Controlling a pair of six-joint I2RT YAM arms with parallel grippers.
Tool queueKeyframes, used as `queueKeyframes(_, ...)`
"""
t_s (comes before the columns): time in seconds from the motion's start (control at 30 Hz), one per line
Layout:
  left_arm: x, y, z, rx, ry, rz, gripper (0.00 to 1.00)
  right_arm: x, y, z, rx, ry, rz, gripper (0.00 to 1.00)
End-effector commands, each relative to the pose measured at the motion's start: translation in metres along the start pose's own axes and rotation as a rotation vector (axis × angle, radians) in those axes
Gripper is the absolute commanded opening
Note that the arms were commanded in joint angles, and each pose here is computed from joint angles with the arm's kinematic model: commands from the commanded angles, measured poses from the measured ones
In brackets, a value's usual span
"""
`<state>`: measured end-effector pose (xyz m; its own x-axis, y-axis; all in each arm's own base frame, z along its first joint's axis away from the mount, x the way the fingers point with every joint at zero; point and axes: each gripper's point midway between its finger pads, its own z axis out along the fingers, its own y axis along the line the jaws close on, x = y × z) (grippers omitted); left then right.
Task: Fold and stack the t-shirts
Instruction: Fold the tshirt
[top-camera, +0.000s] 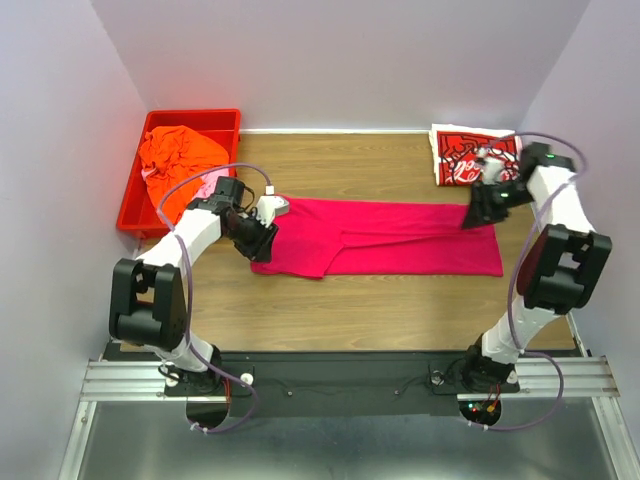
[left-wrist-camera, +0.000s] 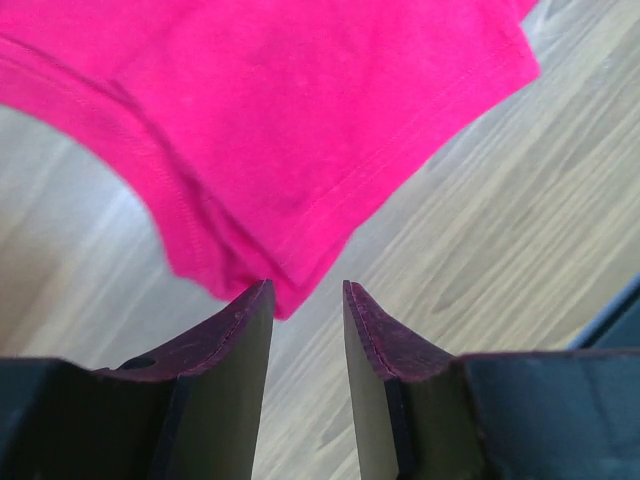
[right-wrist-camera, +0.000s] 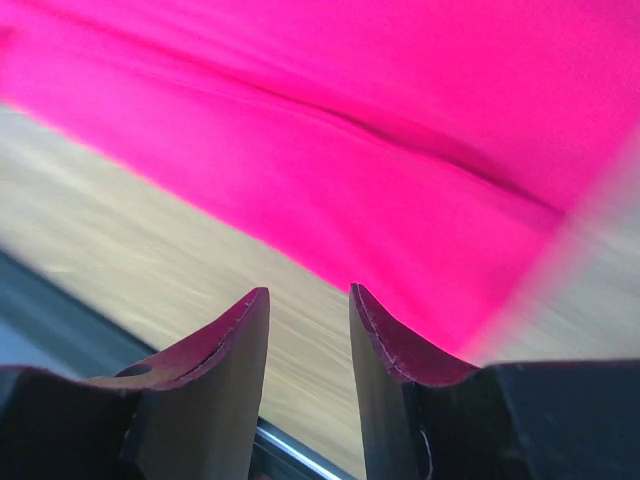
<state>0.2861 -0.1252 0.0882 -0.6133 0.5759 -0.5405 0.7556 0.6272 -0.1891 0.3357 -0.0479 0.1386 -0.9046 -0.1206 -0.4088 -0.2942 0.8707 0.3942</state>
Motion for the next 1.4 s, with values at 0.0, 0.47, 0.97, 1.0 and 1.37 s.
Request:
queueKeyframes(0.0,0.010,-0.017,0.012,0.095,0.014,-0.090,0.45,-0.024,0.095,0.038,-0.215,-0.047,-0.022,0.46)
queueKeyframes(0.47,0.035,0.001,0.027,0.028,0.141,-0.192,0.45,0.005,0.260,0.138,-0.564,0.170,-0.062,0.54)
queueKeyframes(0.97,0.034,0.002,0.032,0.050,0.149,-0.209,0.27,0.038,0.328,0.207,-0.559,0.267,-0.040,0.59)
queueKeyframes(1.0,0.032,0.003,0.031,0.050,0.141,-0.207,0.25,0.038,0.330,0.212,-0.559,0.267,-0.040,0.59)
queueKeyframes(1.37,0.019,-0.002,0.026,0.080,0.102,-0.198,0.00,0.042,0.346,0.230,-0.547,0.286,-0.038,0.57)
